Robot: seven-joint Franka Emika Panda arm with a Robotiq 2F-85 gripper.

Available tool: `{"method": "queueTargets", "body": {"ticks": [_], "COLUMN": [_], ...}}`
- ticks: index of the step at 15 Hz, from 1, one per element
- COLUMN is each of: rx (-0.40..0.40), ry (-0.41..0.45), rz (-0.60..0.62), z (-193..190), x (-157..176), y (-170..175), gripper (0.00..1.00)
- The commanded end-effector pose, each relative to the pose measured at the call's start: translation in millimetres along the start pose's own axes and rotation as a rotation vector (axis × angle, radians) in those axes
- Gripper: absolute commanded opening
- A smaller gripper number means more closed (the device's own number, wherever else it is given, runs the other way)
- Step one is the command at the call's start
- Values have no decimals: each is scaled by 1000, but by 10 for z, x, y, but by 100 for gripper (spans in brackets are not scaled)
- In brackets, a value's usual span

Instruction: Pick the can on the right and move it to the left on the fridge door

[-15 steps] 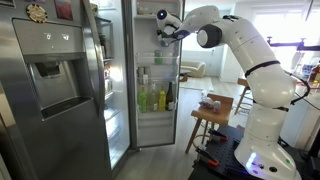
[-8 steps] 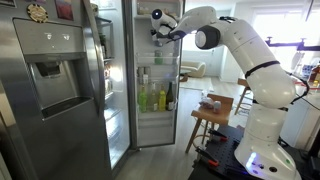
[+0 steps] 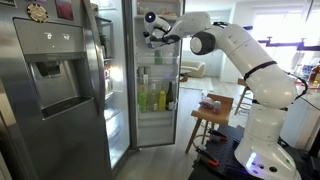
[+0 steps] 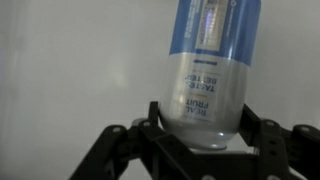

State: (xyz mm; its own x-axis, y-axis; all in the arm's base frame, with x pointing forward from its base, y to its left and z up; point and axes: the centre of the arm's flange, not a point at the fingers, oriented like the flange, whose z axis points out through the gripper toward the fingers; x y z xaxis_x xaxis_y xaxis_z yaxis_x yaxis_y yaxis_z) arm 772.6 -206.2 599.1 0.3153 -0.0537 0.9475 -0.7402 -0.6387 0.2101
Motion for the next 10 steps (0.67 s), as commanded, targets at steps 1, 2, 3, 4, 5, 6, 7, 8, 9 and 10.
{"method": "queueTargets", "body": {"ticks": [1, 2, 3, 4, 5, 6, 7, 8, 9, 10], "rx": [29, 33, 36, 40, 40, 41, 42, 46, 51, 56], "ry": [41, 39, 37, 33, 29, 24, 18, 11, 5, -3], "rz": [-11, -13, -14, -14, -16, -18, -18, -18, -17, -19], "z": [177, 203, 234, 270, 304, 340, 371, 399, 422, 441], "x": [187, 165, 125, 91, 53, 10, -30, -68, -104, -144], "y": [-186, -217, -239, -257, -271, -278, -282, -292, -302, -314], "gripper": [49, 49, 49, 49, 49, 49, 49, 49, 49, 49]}}
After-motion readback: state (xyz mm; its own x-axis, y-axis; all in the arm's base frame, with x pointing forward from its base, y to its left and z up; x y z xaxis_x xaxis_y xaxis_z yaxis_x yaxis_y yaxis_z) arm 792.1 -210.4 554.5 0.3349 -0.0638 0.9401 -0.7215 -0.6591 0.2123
